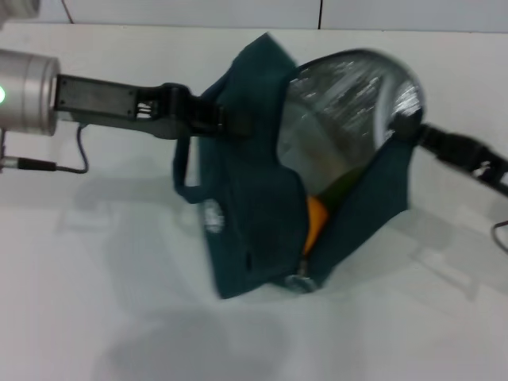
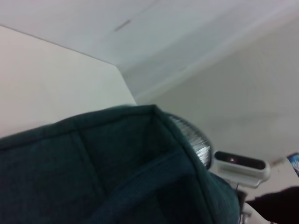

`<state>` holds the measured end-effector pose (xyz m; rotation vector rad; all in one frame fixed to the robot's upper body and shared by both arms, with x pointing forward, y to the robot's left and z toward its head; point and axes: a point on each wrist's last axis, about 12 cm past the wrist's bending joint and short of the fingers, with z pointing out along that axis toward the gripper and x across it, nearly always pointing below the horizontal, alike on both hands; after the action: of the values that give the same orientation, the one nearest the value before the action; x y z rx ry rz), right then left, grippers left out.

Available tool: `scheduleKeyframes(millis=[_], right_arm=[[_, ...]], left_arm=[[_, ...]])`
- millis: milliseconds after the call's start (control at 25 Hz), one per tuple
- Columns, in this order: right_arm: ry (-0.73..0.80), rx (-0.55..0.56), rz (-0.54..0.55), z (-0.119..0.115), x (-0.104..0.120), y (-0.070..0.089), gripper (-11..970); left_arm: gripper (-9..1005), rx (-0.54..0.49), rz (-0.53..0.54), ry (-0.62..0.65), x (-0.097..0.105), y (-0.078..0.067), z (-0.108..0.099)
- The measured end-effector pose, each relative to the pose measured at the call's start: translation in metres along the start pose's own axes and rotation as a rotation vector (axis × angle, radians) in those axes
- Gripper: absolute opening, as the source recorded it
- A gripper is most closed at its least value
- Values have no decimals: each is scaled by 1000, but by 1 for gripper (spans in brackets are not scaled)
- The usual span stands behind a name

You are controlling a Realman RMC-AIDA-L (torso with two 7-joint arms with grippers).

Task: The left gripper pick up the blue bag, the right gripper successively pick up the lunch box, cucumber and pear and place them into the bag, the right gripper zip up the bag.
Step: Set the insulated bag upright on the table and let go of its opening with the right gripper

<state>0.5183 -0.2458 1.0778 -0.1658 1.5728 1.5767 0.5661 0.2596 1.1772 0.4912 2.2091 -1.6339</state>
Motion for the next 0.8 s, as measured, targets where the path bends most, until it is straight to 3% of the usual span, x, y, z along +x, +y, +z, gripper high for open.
scheduleKeyframes(millis=[320,560,800], right_arm=[[-131,-105,-70,-41,-21,19,32],[-142,-69,-80,-62,-24,20,33],[-107,-5,-69,-63,-23,12,34]], left_arm=[[39,51,2,56,-15,-4,41],[39,-3,-5,43,-15,8,59],[39,-53,-21,10,-7,20,63]])
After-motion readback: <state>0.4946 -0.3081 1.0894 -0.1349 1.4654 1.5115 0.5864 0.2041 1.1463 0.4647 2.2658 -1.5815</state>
